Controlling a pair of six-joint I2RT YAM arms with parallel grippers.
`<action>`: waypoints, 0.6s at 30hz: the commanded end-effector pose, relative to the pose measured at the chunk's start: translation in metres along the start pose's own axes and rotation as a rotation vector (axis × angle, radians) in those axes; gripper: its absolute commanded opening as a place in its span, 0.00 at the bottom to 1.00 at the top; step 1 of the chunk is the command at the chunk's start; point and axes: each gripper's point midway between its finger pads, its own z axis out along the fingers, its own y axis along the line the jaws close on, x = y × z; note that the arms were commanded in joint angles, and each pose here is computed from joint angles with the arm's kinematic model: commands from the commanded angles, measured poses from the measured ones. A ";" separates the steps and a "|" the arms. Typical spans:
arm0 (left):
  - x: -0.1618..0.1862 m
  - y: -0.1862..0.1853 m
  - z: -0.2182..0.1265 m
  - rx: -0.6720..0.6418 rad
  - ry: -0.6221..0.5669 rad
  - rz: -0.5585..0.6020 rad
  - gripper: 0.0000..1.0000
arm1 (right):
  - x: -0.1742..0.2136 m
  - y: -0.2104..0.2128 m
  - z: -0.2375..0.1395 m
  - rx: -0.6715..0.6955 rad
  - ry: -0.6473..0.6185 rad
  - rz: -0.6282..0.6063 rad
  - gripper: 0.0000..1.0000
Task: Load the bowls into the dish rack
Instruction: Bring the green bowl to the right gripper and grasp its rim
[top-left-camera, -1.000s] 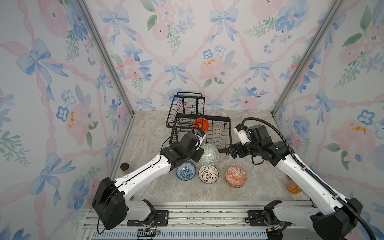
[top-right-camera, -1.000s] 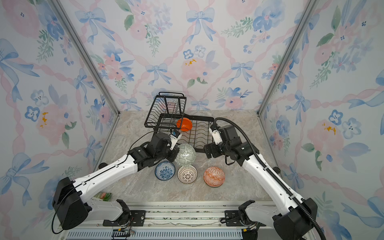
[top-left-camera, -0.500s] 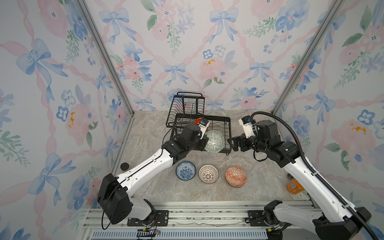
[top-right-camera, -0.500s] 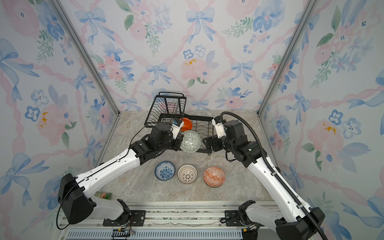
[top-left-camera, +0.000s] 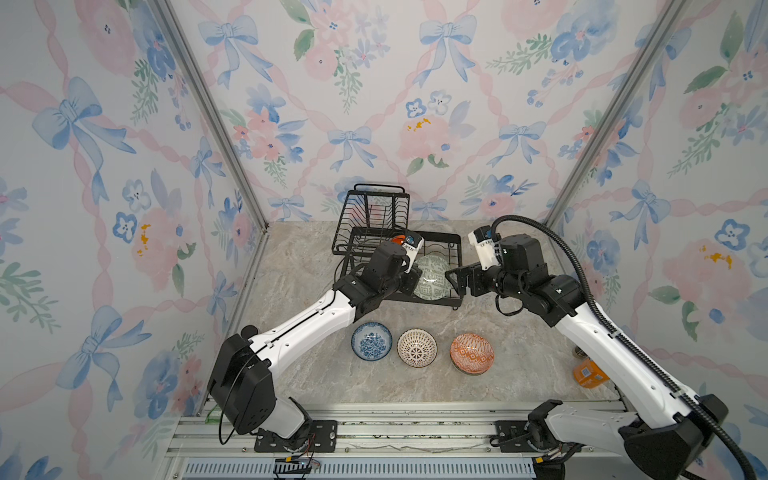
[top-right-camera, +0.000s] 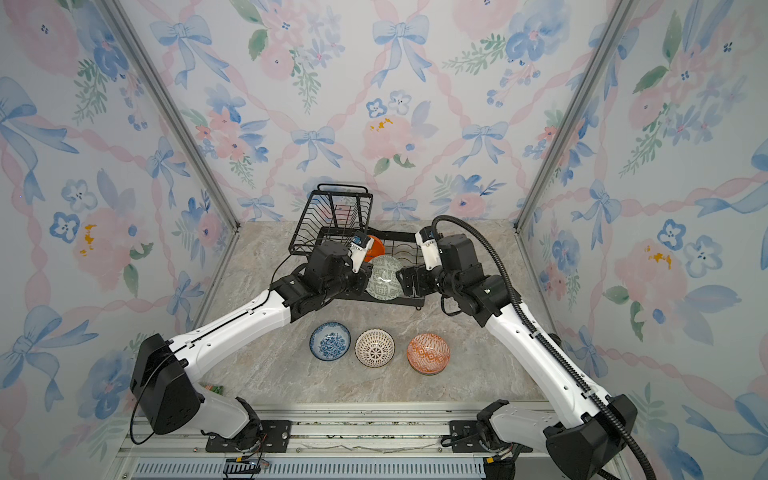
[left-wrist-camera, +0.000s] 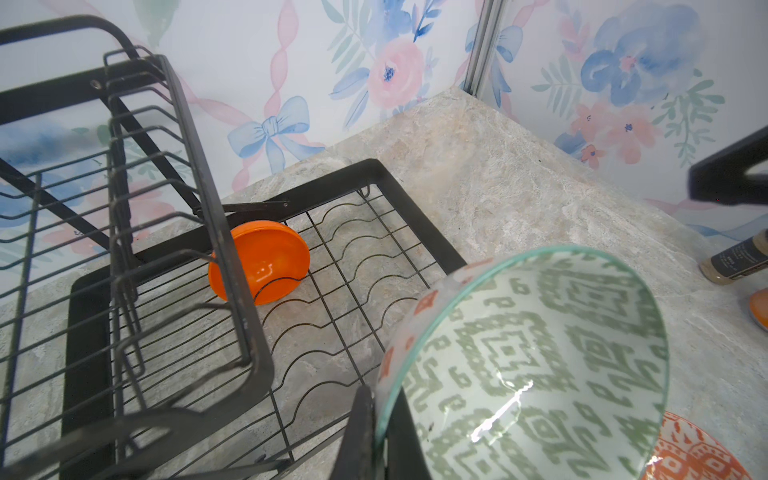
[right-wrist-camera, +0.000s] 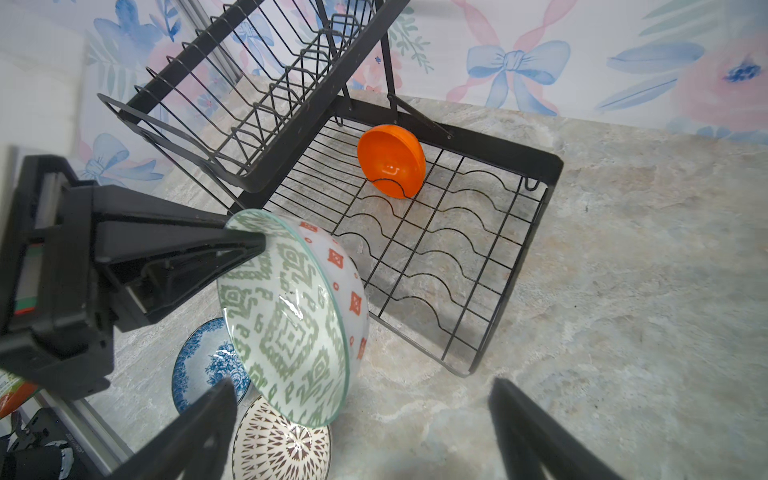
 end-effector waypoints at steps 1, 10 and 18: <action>-0.039 -0.005 -0.007 0.018 -0.117 -0.003 0.00 | -0.017 0.003 0.000 0.012 -0.050 0.030 0.97; -0.044 -0.013 -0.004 0.026 -0.129 0.000 0.00 | -0.015 -0.008 0.015 0.066 -0.052 0.102 0.98; -0.045 -0.020 -0.002 0.039 -0.135 -0.005 0.00 | -0.013 -0.007 0.027 0.062 -0.037 0.129 0.75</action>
